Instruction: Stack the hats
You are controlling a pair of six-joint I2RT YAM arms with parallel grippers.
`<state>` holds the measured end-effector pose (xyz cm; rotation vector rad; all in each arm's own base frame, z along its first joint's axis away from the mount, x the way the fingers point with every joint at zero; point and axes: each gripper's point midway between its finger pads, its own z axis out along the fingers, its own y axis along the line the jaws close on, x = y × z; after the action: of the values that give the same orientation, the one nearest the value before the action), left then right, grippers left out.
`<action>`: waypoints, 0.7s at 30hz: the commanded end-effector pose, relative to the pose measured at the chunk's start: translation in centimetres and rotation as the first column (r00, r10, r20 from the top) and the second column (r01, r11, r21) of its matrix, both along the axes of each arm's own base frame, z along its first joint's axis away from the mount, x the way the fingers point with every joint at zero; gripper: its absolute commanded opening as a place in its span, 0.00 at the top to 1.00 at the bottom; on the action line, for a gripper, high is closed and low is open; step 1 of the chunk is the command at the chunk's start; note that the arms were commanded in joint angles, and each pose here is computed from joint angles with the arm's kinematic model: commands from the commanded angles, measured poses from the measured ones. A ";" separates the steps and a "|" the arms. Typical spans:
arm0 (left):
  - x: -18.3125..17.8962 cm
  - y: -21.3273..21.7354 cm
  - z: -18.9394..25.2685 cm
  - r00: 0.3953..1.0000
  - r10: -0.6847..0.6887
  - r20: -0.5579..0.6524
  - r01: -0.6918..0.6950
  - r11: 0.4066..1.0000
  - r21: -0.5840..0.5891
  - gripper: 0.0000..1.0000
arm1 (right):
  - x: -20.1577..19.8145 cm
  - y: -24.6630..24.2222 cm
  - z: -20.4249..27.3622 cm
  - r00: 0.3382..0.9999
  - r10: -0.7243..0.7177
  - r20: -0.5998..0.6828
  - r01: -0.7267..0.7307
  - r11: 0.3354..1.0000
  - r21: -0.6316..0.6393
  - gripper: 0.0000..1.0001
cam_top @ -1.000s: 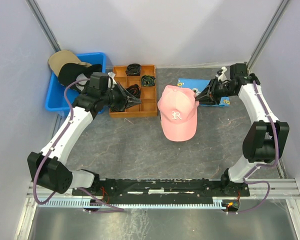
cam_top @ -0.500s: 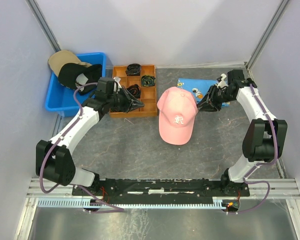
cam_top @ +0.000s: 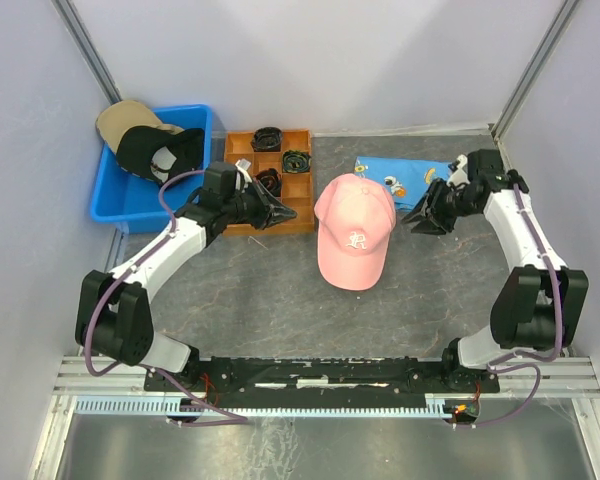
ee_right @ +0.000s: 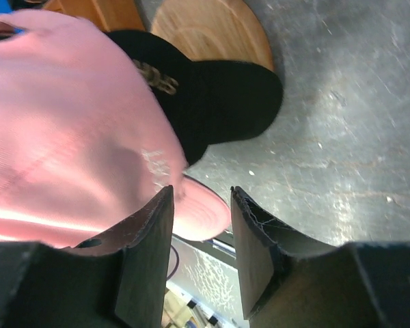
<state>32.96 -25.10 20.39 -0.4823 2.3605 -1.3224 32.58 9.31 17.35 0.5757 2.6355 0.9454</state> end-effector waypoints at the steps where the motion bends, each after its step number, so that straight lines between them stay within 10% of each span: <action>1: -0.7 -0.3 -0.4 1.000 -0.020 0.006 0.020 0.999 -0.035 0.96 | -2.4 -0.4 -0.6 0.998 -0.044 -0.032 0.046 0.998 0.045 0.53; 13: -3.7 -0.6 -4.0 0.996 -0.066 -0.058 0.058 0.989 -0.138 0.97 | -4.2 3.4 0.1 0.986 -0.061 0.155 -0.020 0.881 0.473 0.47; 21: -3.3 -1.3 -4.5 0.994 -0.078 -0.073 0.063 0.979 -0.193 0.97 | -6.5 4.0 -1.8 0.985 -0.079 0.156 -0.011 0.863 0.506 0.44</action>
<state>29.04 -25.27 13.95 -0.5504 2.4271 -1.4648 25.89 12.99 13.70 0.7460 2.3134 1.5650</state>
